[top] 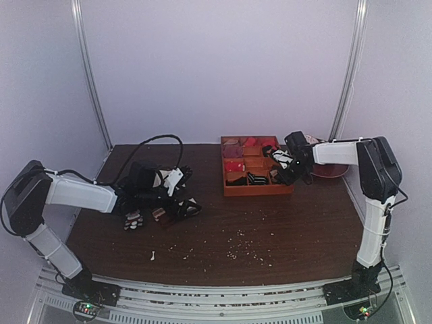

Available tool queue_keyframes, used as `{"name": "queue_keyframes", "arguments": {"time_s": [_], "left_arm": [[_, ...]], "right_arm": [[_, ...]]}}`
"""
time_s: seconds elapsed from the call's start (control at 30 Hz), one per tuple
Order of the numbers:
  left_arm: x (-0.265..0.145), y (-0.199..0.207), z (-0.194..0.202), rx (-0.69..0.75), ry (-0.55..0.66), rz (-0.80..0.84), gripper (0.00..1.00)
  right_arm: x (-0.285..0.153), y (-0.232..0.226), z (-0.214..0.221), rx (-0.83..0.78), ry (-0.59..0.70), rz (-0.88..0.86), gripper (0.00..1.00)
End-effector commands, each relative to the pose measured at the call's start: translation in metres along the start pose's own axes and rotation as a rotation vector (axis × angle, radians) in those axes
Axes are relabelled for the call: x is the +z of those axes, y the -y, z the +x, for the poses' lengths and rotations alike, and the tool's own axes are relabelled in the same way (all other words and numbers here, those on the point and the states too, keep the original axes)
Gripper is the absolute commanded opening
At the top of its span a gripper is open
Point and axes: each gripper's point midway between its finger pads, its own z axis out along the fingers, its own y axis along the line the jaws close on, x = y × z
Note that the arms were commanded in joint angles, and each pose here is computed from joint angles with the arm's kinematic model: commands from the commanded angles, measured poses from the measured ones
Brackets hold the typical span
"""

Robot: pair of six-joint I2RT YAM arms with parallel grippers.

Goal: Roll the socks
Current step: Place a pair of socks in the storage box.

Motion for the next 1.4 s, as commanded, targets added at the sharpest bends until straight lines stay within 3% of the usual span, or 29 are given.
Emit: {"name": "queue_keyframes", "arguments": {"time_s": [0.0, 0.27, 0.43, 0.63, 0.77, 0.9, 0.97, 1.27, 1.37], "left_arm": [[0.003, -0.002, -0.012, 0.031, 0.033, 0.004, 0.92], [0.003, -0.002, -0.015, 0.034, 0.033, 0.002, 0.92], [0.003, -0.004, -0.017, 0.034, 0.034, -0.004, 0.92], [0.002, -0.004, -0.018, 0.036, 0.034, -0.009, 0.92], [0.001, -0.004, -0.018, 0.035, 0.032, -0.011, 0.92], [0.001, -0.004, -0.018, 0.034, 0.031, -0.011, 0.92], [0.001, -0.004, -0.017, 0.036, 0.031, -0.013, 0.92], [0.003, -0.005, -0.011, 0.027, 0.023, -0.014, 0.92], [0.003, -0.005, -0.008, 0.025, 0.017, -0.013, 0.92]], "right_arm": [[0.029, -0.017, 0.117, 0.021, -0.41, -0.052, 0.2], [0.016, -0.019, 0.088, 0.055, -0.305, -0.08, 0.31], [0.001, -0.015, 0.056, 0.073, -0.196, -0.088, 0.48], [-0.005, -0.014, 0.05, 0.068, -0.201, -0.097, 0.53], [-0.004, -0.011, 0.054, 0.072, -0.214, -0.072, 0.5], [0.002, -0.013, 0.063, 0.05, -0.243, -0.08, 0.27], [0.006, -0.013, 0.073, 0.043, -0.288, -0.07, 0.22], [0.032, -0.007, 0.135, 0.046, -0.57, 0.018, 0.25], [0.035, -0.008, 0.139, 0.046, -0.578, 0.023, 0.31]]}}
